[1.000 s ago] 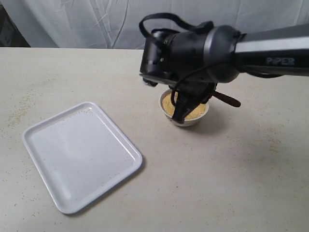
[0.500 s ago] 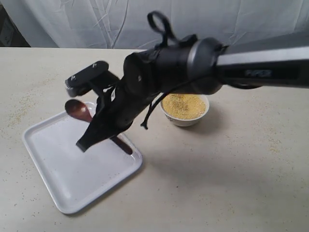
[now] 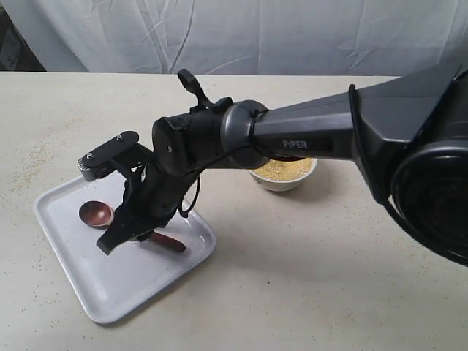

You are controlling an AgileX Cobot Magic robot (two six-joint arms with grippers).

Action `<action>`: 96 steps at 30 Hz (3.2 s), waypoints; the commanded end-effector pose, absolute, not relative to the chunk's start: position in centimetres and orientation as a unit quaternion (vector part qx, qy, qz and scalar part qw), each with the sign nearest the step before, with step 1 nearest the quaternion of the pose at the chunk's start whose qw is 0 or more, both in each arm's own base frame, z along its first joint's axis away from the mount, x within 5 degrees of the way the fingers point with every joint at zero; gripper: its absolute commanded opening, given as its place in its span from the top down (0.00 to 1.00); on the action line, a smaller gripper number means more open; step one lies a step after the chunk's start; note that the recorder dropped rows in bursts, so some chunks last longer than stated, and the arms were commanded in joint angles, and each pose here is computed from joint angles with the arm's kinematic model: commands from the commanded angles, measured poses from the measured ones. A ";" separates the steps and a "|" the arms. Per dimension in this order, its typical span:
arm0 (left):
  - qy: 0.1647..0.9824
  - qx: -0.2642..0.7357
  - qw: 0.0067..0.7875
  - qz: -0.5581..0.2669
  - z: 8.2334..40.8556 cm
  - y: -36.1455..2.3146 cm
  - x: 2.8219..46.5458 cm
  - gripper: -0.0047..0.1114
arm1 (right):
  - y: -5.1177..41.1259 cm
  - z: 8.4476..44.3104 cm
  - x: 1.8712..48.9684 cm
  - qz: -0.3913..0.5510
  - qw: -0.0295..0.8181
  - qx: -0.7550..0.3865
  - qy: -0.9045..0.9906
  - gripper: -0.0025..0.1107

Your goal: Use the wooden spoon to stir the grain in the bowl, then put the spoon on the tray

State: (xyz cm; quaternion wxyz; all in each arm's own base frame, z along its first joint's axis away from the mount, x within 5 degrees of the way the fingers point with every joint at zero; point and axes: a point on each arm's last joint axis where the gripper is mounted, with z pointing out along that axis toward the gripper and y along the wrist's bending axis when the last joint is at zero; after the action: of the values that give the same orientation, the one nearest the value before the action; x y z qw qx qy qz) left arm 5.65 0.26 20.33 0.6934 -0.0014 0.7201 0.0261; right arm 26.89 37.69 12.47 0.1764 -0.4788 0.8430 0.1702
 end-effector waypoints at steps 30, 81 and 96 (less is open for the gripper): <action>0.721 -0.002 0.693 0.022 20.2 0.2 5.6 0.96 | 8.6 19.4 7.0 0.250 0.522 -0.339 0.742 0.89; 0.721 -0.002 0.693 0.022 20.2 0.2 5.6 0.96 | 1.5 19.8 5.4 0.183 0.654 0.016 0.734 0.89; 0.721 -0.002 0.693 0.022 20.2 0.2 5.6 0.96 | 1.4 19.6 5.4 0.135 0.657 -0.025 0.742 0.89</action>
State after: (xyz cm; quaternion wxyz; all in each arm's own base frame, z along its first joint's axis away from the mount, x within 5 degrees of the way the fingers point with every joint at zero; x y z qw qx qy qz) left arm 5.65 0.26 20.32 0.6929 -0.0015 0.7206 0.0261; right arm 5.43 1.57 19.66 0.6476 0.0046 0.7419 0.1735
